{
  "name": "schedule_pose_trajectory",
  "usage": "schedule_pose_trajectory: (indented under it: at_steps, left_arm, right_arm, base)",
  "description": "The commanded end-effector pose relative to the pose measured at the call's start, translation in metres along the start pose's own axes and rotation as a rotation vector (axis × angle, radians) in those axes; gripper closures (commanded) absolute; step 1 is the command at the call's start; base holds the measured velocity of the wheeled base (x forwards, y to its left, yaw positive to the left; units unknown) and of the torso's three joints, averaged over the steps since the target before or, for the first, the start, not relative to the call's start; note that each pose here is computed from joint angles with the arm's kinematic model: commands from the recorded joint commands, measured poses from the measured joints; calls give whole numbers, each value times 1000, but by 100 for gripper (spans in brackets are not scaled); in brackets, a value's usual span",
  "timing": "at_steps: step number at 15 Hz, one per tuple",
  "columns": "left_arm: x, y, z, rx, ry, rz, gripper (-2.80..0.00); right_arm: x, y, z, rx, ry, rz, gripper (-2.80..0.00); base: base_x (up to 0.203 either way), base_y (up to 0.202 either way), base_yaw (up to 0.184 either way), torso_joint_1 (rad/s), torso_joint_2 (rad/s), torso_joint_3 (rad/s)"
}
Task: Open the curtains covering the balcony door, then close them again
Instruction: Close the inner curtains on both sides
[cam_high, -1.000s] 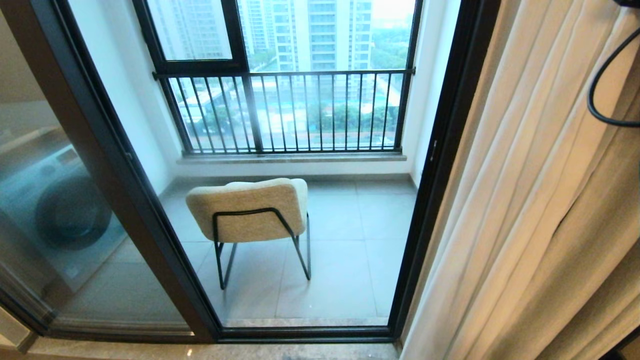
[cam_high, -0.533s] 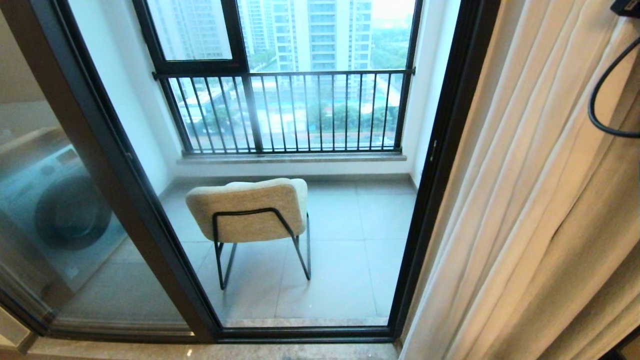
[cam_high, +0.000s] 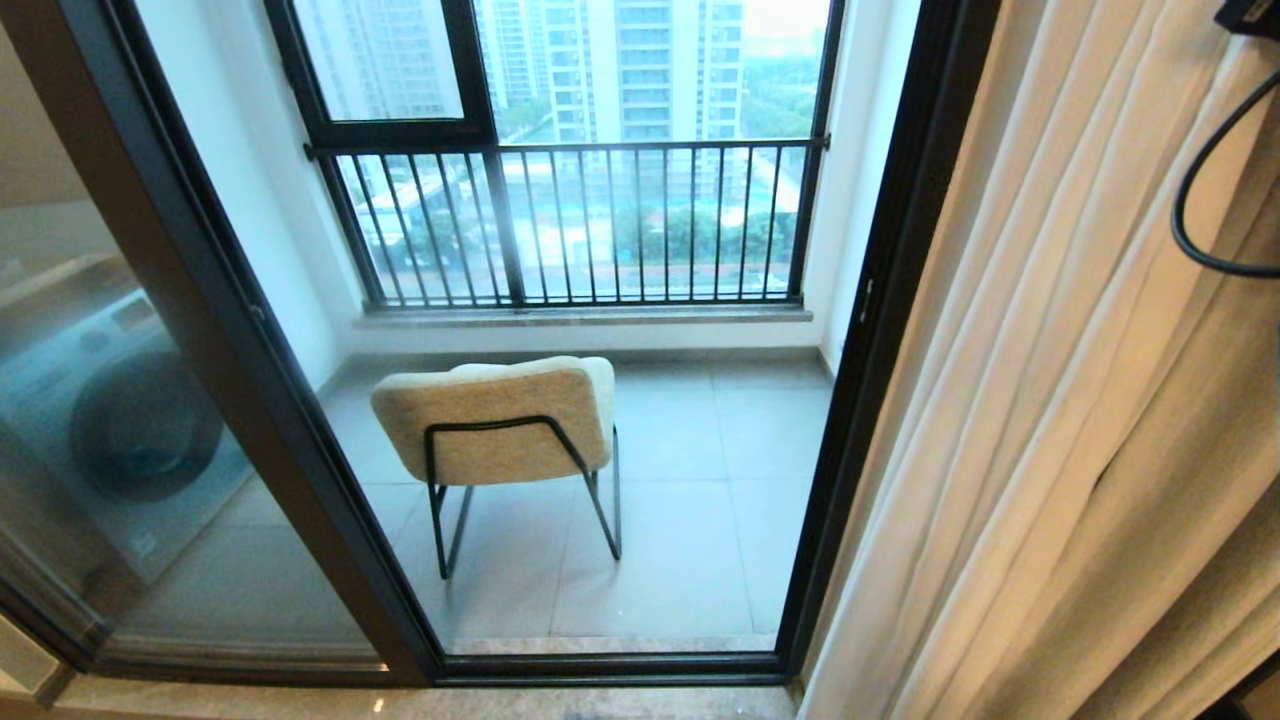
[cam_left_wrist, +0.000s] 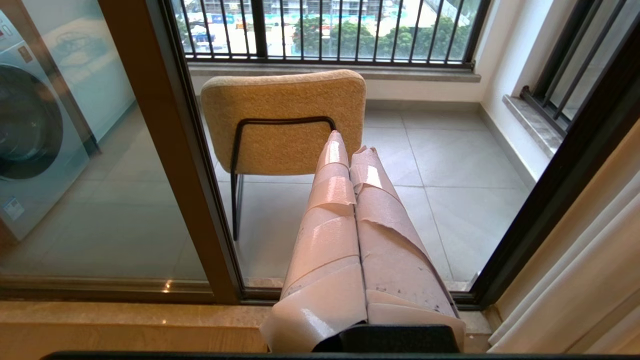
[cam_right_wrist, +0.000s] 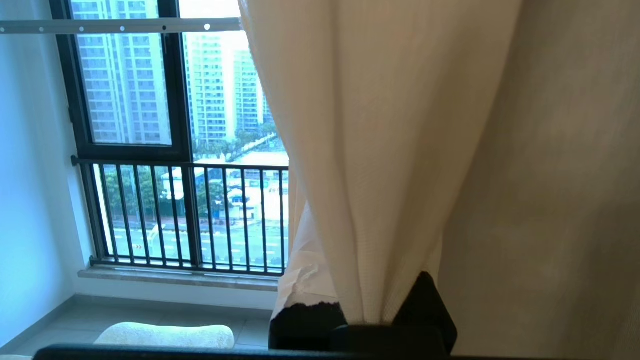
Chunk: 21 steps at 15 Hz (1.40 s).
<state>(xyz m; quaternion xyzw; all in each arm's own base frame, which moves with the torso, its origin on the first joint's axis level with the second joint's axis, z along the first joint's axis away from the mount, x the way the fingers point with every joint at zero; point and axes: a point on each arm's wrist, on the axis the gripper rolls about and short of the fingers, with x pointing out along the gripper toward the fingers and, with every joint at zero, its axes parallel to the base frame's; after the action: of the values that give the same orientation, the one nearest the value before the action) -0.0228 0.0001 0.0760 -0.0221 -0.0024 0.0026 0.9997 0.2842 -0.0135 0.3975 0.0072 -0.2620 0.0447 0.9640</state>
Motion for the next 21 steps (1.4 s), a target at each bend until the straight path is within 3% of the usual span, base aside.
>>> schedule_pose_trajectory:
  at_steps: [1, 4, 21]
  left_arm:
    - [0, 0, 0, 0, 0, 1, 0]
    - [0, 0, 0, 0, 0, 1, 0]
    - [0, 0, 0, 0, 0, 1, 0]
  right_arm:
    - [1, 0, -2, 0, 2, 1, 0]
    - [-1, 0, -4, 2, 12, 0, 0]
    - [0, -1, -9, 2, -6, 1, 0]
  base:
    - [0, 0, 0, 0, 0, 0]
    - [3, 72, -3, -2, 1, 5]
    - [0, 184, -2, 3, 3, 3]
